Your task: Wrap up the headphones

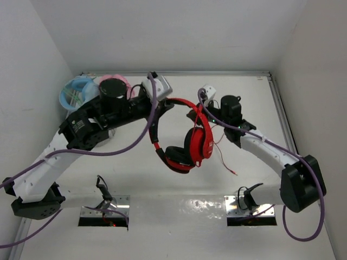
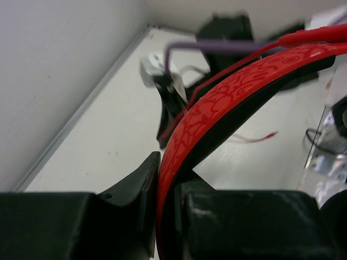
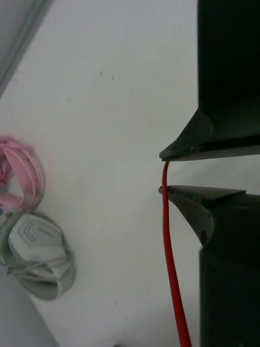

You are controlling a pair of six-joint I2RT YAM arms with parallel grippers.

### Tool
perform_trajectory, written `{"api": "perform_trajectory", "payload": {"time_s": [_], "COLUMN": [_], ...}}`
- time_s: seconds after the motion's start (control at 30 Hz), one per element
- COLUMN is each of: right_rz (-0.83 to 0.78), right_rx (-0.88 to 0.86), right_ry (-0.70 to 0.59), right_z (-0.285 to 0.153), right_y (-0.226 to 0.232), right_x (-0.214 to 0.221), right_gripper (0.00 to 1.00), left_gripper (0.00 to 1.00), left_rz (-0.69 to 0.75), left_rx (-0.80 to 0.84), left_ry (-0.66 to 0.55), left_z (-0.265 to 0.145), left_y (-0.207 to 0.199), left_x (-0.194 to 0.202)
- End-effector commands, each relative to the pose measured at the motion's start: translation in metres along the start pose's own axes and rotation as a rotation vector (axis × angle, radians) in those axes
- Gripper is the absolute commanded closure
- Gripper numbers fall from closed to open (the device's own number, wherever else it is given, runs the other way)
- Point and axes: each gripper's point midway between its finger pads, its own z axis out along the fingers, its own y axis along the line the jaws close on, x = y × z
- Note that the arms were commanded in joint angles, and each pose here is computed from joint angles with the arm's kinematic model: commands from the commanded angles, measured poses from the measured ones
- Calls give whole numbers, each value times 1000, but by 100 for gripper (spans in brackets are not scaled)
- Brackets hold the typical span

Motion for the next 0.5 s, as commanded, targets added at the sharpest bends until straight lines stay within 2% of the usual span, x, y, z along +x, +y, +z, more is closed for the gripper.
{"api": "perform_trajectory", "payload": {"time_s": [0.0, 0.03, 0.07, 0.1, 0.27, 0.37, 0.47], "right_rz": [113, 78, 68, 60, 35, 23, 40], "right_rx": [-178, -194, -141, -133, 74, 87, 60], "right_ry": [-252, -321, -323, -301, -212, -179, -178], "right_z": [0, -1, -2, 1, 6, 9, 15], "right_y": [48, 63, 59, 66, 32, 29, 33], "right_x": [-31, -41, -30, -21, 26, 44, 56], "right_gripper": [74, 70, 65, 63, 53, 49, 49], "left_gripper": [100, 100, 100, 100, 100, 100, 100], "left_rz": [-157, -183, -195, -210, -257, -275, -286], "left_rx": [-70, -88, -110, -126, -182, -228, -274], "left_ry": [-154, -157, -166, -163, -201, -212, -220], "left_z": [-21, -22, -24, -25, -42, -49, -55], "left_y": [16, 21, 26, 29, 42, 51, 60], "left_x": [-55, -57, -61, -61, -76, -81, -86]}}
